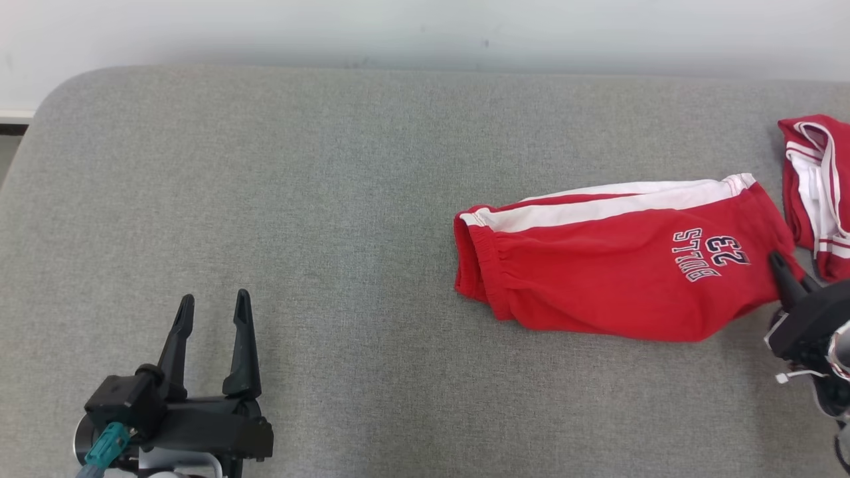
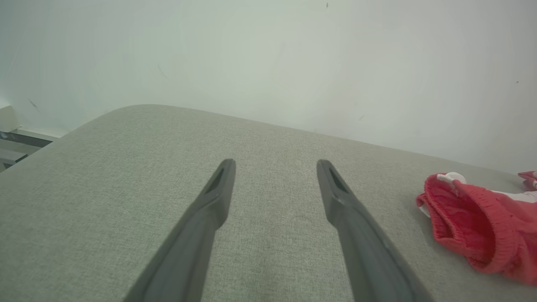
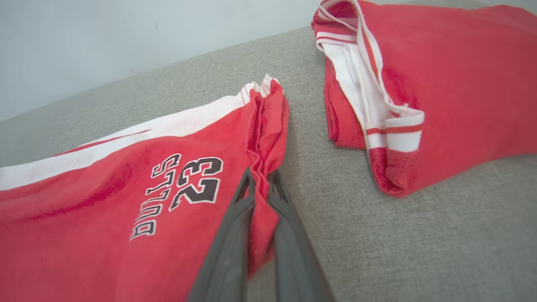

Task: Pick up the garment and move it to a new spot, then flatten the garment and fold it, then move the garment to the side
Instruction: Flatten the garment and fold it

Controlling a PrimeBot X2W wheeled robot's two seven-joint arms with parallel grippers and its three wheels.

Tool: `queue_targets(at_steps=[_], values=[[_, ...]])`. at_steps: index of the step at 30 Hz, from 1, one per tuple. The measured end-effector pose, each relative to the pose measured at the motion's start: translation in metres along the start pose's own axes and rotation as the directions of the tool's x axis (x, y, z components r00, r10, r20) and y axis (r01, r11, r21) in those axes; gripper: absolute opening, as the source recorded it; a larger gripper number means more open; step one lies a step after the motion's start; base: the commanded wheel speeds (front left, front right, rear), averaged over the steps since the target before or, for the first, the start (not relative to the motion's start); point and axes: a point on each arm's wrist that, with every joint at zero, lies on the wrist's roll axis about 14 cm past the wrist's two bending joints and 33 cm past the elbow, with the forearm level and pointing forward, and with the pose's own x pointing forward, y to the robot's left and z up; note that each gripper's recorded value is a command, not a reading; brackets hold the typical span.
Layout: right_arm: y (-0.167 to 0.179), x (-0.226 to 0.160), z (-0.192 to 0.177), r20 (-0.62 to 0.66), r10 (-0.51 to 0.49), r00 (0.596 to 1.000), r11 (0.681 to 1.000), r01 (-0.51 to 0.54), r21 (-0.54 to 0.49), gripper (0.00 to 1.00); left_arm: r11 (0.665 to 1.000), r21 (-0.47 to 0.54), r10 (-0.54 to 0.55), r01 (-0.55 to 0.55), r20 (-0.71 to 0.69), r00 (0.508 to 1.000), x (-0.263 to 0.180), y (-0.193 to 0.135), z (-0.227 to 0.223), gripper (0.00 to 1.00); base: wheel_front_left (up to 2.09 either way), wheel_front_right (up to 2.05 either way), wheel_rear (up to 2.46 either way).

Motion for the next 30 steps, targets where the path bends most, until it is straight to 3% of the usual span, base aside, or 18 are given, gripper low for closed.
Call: queue_targets(at_steps=[7,13,22,30], values=[[0.04,0.002,0.02,0.085,0.099,0.991,0.995,-0.101,0.022,0.0,1.0,0.004,0.006,-0.006,0.002,1.0,-0.005,0.003,0.002,1.0,0.0,0.0,0.0],[0.103,0.0,0.039,0.156,0.252,0.955,0.967,-0.256,0.004,0.0,1.0,0.006,0.011,-0.011,0.018,1.0,-0.009,0.006,0.008,1.0,0.0,0.0,0.0],[0.196,-0.013,0.033,0.156,0.465,0.871,0.884,-0.466,-0.036,0.0,0.999,0.002,0.039,-0.039,0.026,0.999,-0.02,0.013,0.013,1.0,0.0,0.0,0.0],[0.248,-0.023,-0.004,0.091,0.563,0.822,0.826,-0.563,-0.03,0.0,0.997,-0.009,0.075,-0.075,0.026,0.997,-0.027,0.022,0.014,1.0,0.0,0.0,0.0]])
